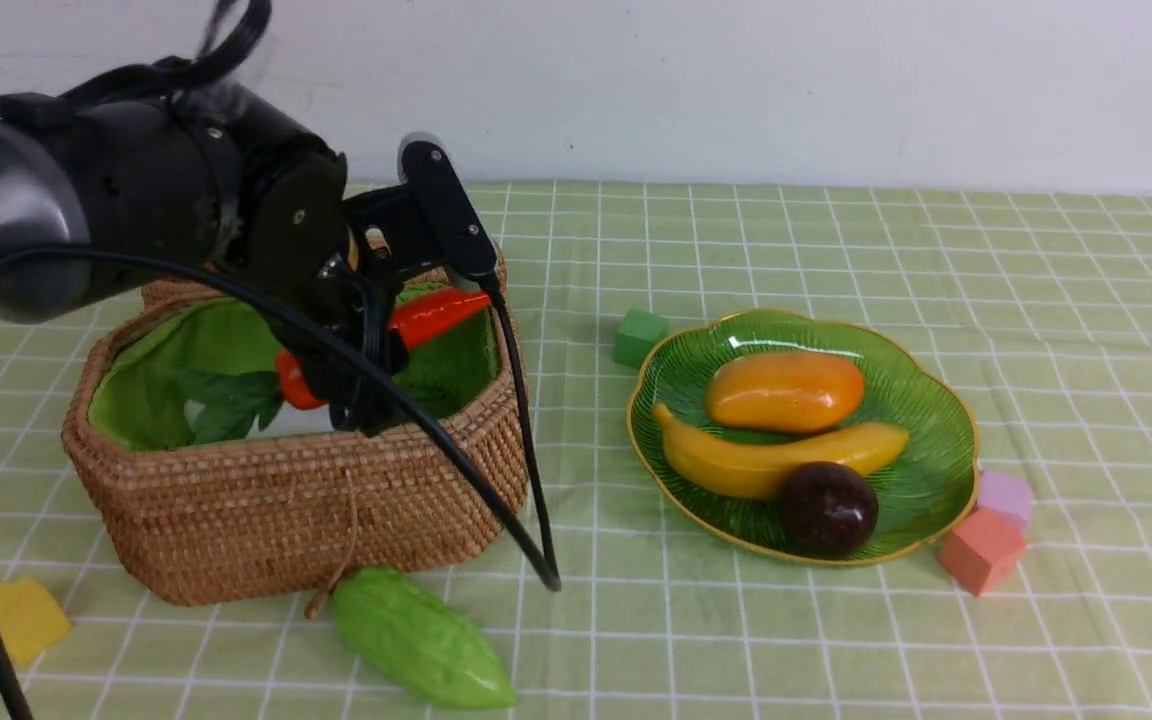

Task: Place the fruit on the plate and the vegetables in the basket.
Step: Use the left arm to grab a carrot and put it into the left basket, then take a chayote with your left arm and place it on the basket on the left.

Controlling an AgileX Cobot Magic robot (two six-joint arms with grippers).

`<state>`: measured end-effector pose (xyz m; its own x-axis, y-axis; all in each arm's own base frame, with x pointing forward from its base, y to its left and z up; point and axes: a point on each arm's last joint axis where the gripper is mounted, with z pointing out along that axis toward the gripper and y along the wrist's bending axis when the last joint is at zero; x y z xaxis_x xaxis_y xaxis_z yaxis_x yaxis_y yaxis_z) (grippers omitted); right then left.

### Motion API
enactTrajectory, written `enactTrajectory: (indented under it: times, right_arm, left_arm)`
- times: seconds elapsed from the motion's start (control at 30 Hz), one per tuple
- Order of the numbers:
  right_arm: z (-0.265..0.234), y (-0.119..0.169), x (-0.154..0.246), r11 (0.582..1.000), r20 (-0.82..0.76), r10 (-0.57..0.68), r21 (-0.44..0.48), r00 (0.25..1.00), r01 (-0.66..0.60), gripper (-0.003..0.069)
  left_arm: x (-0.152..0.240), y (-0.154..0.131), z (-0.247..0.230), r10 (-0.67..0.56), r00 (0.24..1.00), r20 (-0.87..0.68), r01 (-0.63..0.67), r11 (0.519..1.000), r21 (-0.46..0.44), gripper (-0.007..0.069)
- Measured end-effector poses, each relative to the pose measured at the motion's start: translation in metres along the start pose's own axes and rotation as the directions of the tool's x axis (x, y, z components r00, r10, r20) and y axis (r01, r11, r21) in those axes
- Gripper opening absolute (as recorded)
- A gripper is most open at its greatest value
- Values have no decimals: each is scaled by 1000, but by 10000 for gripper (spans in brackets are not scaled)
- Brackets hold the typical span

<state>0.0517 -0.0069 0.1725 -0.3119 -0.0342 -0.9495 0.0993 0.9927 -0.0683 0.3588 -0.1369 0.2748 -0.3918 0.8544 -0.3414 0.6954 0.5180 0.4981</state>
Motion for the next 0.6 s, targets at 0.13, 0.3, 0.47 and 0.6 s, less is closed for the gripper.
enactTrajectory:
  times: [0.13,0.3,0.47,0.6]
  right_arm:
    - [0,0,0,1000,0,0,0,1000,0,222]
    - [0,0,0,1000,0,0,0,1000,0,223]
    - [0,0,0,1000,0,0,0,1000,0,231]
    - [0,0,0,1000,0,0,0,1000,0,236]
  left_arm:
    - [0,-1,0,-68,998,0,68,998,10,601]
    - [3,-3,-9,-178,984,-30,179,983,46,666]
    - [13,-3,-50,-235,969,-74,241,966,91,645]
    - [19,-12,-88,-233,970,-76,244,946,214,627]
